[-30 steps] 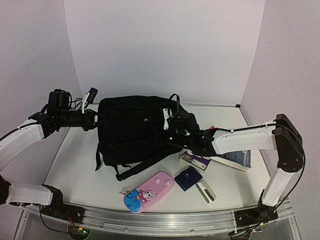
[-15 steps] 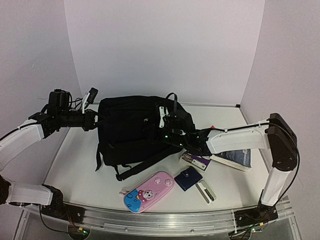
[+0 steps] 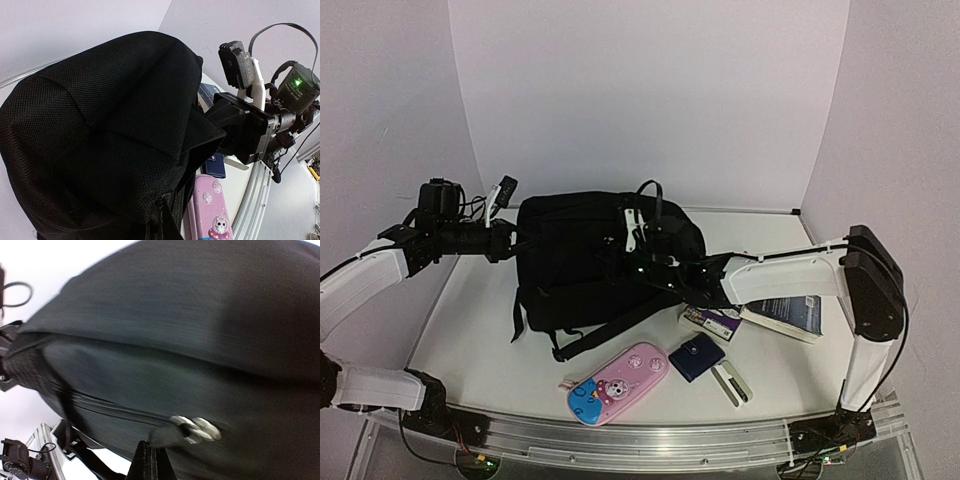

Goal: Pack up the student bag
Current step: Unzip the student bag at the center of the board.

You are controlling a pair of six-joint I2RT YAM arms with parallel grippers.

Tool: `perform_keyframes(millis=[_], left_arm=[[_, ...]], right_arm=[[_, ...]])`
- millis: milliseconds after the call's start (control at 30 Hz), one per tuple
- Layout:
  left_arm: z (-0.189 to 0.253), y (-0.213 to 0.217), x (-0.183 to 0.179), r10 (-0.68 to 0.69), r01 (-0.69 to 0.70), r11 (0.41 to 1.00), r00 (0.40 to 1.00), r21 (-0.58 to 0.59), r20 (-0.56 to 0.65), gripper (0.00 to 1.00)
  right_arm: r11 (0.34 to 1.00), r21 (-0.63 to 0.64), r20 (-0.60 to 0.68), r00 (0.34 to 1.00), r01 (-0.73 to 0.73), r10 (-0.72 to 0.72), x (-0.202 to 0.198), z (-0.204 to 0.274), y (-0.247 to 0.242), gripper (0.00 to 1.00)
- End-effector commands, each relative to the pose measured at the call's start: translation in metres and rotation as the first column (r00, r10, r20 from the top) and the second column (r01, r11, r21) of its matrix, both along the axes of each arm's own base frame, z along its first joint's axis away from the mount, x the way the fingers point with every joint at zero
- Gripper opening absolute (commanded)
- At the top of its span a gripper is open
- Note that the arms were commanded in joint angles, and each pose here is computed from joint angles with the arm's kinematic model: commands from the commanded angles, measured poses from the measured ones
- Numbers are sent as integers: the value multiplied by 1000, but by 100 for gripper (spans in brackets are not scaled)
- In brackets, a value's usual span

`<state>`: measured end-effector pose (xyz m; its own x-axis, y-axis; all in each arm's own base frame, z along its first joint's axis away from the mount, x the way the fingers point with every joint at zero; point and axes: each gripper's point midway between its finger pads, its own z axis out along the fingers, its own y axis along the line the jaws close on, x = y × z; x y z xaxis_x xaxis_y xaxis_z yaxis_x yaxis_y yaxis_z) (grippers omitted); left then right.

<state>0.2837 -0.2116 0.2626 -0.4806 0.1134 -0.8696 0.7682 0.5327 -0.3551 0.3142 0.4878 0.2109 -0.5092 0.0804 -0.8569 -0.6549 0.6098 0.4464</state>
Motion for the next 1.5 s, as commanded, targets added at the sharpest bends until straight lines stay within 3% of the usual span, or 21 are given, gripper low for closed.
perform_keyframes(millis=[0,300,600,633,733,800,833,933,1200,1467], left_arm=[[4,-8,-2,-27,27,1000,1000,-4,-6,0],[1,-13,-5,-40,40,999,999,-1,-19,0],[1,-12,-3,-26,26,1000,1000,11,-14,0],[1,-11,-2,-17,18,1000,1000,17,-13,0],[-1,-6,2,17,-17,999,1000,44,-6,0],[-3,-4,4,38,-38,998,999,58,-5,8],[-3,-2,5,46,-46,997,999,63,-3,13],[-2,-1,6,55,-56,996,998,68,5,15],[3,3,4,76,-78,994,997,75,26,25],[23,16,1,147,-153,987,984,52,104,63]], right_arm=[[987,45,68,986,-157,154,-34,21,52,0],[934,90,131,934,-345,332,-80,35,125,0],[934,86,134,933,-346,333,-84,36,125,0],[938,85,135,936,-337,324,-83,39,122,3],[961,62,126,958,-268,259,-77,44,105,33],[974,43,129,968,-224,217,-75,55,87,48],[978,31,127,972,-204,199,-75,58,78,54],[988,0,111,982,-156,155,-77,61,51,69],[992,-114,56,997,54,-48,-70,59,-25,84],[942,-148,-69,947,302,-315,-49,38,-124,87]])
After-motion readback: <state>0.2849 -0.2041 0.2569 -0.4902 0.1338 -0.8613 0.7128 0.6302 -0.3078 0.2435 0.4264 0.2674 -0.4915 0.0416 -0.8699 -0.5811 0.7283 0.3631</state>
